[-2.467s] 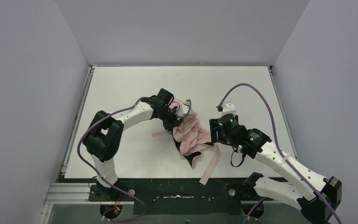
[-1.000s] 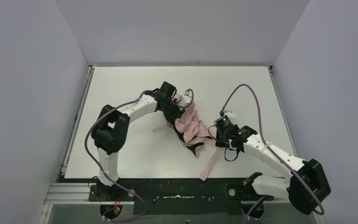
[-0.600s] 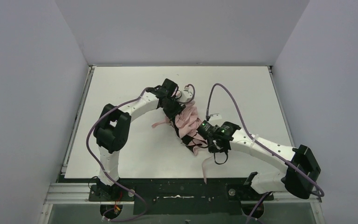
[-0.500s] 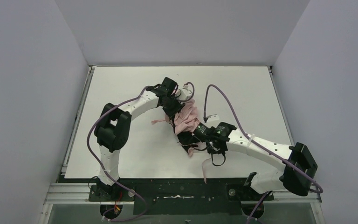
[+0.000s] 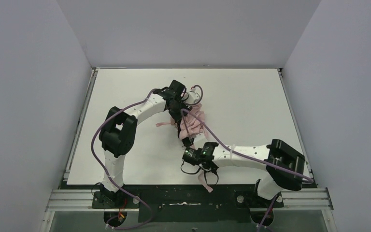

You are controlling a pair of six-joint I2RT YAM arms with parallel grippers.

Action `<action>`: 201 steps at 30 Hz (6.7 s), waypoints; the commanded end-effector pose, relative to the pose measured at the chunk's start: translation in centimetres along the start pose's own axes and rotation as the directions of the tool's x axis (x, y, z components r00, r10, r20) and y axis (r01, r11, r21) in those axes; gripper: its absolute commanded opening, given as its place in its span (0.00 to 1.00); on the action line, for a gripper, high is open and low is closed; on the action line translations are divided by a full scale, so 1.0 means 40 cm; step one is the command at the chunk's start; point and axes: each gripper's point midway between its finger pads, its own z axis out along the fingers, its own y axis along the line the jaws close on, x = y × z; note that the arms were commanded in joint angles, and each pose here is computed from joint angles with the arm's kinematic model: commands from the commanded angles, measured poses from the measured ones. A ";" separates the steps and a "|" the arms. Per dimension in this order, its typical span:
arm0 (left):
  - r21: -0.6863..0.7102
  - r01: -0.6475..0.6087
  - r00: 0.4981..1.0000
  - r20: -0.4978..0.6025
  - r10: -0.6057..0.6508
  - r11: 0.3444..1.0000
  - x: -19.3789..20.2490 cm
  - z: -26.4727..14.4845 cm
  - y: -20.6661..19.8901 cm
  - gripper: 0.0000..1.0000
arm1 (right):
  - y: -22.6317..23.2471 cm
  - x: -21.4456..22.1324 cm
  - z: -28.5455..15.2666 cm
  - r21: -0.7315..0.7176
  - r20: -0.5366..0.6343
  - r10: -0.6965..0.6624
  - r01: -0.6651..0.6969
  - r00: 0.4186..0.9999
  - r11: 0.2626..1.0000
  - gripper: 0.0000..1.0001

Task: Put away the umbrella

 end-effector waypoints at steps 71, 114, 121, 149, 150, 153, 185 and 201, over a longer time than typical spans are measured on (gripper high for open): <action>0.012 -0.082 0.995 0.059 0.081 0.997 -0.006 0.008 0.013 0.00 | -0.128 -0.212 0.105 -0.182 0.095 0.319 -0.298 0.943 0.937 0.30; -0.116 -0.014 1.000 0.021 0.017 0.993 -0.009 -0.008 0.088 0.00 | 0.002 -0.165 -0.254 -0.849 -0.135 0.342 -0.286 0.930 0.443 0.00; -0.174 0.065 0.997 0.041 -0.059 0.983 -0.012 -0.027 0.143 0.00 | 0.007 -0.032 -0.223 -0.763 -0.332 0.329 -0.457 0.884 0.457 0.00; -0.236 0.060 0.997 0.055 -0.048 0.970 -0.010 -0.020 0.158 0.00 | -0.104 0.041 -0.069 -0.409 -0.216 0.387 -0.443 0.897 0.798 0.00; -0.238 0.061 0.997 0.054 -0.049 0.969 -0.010 -0.020 0.159 0.00 | -0.128 0.024 -0.078 -0.381 -0.177 0.390 -0.428 0.904 0.820 0.00; -0.256 0.077 0.997 0.047 -0.068 0.963 -0.010 -0.018 0.166 0.00 | -0.193 -0.012 -0.105 -0.277 -0.086 0.377 -0.386 0.922 0.880 0.00; 0.267 0.016 0.975 0.211 -0.074 0.964 -0.087 -0.137 -0.066 0.12 | -0.186 -0.002 -0.104 -0.147 -0.085 0.212 -0.223 0.974 0.964 0.00; 0.260 0.079 0.974 0.187 -0.130 0.962 -0.083 -0.175 -0.075 0.75 | -0.257 -0.230 -0.246 -0.313 0.232 0.424 -0.345 0.876 0.885 0.54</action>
